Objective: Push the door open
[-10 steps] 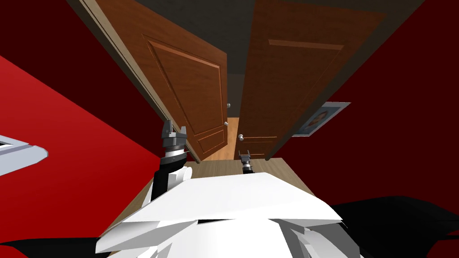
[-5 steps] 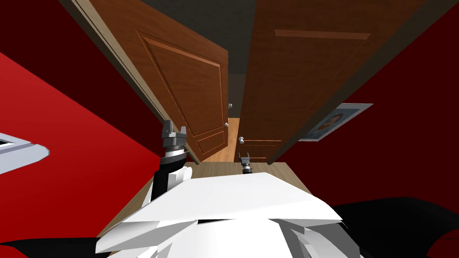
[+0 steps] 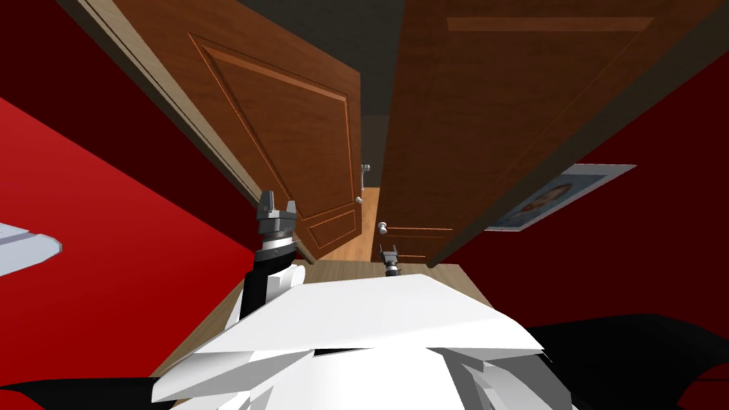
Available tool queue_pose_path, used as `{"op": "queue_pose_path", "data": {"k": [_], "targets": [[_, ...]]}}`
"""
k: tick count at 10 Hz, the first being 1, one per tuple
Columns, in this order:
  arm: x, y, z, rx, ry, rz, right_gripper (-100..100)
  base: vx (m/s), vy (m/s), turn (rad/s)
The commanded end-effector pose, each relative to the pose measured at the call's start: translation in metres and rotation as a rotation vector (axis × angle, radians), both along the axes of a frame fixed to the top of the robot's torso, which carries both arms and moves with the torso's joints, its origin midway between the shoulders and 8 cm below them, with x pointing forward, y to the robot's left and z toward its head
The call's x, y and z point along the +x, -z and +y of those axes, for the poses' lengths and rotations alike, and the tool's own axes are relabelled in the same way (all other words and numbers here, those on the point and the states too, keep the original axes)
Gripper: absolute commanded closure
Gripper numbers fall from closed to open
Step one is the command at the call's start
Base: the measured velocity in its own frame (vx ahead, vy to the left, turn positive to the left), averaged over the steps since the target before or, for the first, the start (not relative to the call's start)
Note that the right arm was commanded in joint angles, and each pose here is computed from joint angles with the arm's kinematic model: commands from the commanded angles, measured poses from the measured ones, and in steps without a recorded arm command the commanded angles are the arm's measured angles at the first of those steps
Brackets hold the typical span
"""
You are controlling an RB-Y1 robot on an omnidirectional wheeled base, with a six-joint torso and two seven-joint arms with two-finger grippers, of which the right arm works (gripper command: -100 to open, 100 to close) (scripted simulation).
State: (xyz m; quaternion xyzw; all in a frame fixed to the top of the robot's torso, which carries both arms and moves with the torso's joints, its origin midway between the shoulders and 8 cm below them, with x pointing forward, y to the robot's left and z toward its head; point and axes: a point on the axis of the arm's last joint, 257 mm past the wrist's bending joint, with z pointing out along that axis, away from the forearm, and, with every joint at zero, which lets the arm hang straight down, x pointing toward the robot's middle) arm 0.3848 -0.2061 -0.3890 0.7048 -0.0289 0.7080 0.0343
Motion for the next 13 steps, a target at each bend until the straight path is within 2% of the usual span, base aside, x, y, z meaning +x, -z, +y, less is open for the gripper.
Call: {"op": "queue_pose_path", "data": {"k": [1,8,9,13], "targets": [[0.0011,0.0002,-0.0012,0.001,0.003,0.001,-100,0.166,-0.005,0.029],[0.0067,0.0025,-0.0072,0.003,0.018,0.004,-100,0.181,-0.024,0.024],[0.0067,0.0025,-0.0072,0.003,0.018,0.004,100,-0.011,0.000,0.001],[0.0067,0.0025,-0.0072,0.003,0.018,0.004,100,-0.009,0.001,0.003]]}}
